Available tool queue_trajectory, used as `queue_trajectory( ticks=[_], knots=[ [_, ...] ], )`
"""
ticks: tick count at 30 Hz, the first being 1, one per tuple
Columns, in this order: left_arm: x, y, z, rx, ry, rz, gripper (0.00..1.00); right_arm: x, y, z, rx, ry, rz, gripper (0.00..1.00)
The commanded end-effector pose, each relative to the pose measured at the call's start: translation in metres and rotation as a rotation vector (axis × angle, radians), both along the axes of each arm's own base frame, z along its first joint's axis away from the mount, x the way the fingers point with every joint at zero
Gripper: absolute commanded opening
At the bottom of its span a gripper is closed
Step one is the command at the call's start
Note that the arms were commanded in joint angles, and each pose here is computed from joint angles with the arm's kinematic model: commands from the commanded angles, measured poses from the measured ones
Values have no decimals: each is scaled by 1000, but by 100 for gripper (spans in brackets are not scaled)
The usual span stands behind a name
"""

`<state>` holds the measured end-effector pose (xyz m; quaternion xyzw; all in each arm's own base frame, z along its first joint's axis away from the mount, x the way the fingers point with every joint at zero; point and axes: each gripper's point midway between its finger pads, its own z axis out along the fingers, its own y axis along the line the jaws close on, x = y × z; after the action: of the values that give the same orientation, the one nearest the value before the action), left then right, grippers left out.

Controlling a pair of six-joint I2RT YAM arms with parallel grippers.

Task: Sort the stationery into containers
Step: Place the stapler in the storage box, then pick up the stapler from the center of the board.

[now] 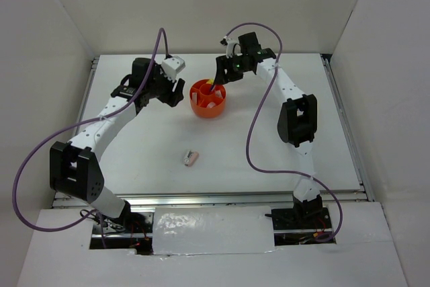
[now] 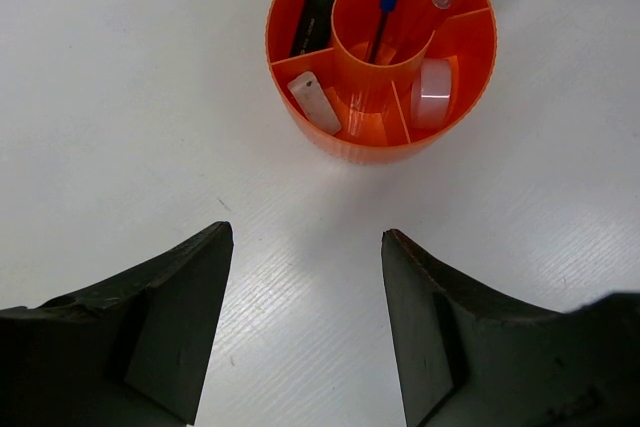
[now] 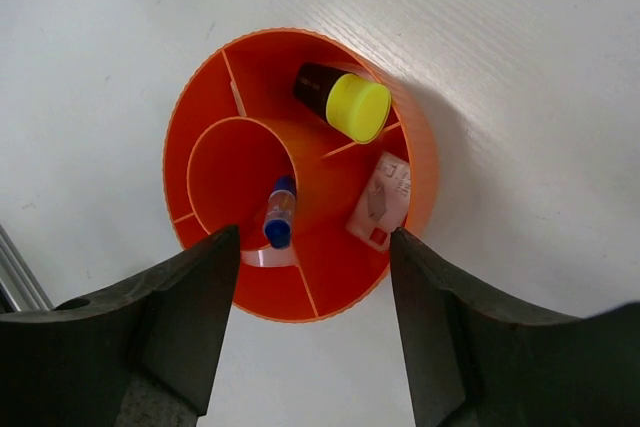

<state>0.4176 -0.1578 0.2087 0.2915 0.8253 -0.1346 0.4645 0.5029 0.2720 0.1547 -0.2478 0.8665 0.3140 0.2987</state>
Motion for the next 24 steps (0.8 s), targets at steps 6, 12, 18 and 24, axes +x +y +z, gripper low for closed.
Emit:
queue_trajectory(
  ticks=[6,12,18,24],
  knots=[
    [0,3,24,-54,-58,5,73,5,14,33,49,-82,25,72],
    [-39,3,5,-24,-1,-112,72,4,-13,83,87,-146,-23,72],
    [-137,-28,-57,127,139,-339,74,-4,-78,108,96,-178,-137,72],
    [-175,-39,-93,230,214,-337,71,-36,-129,121,102,-172,-204,70]
  ],
)
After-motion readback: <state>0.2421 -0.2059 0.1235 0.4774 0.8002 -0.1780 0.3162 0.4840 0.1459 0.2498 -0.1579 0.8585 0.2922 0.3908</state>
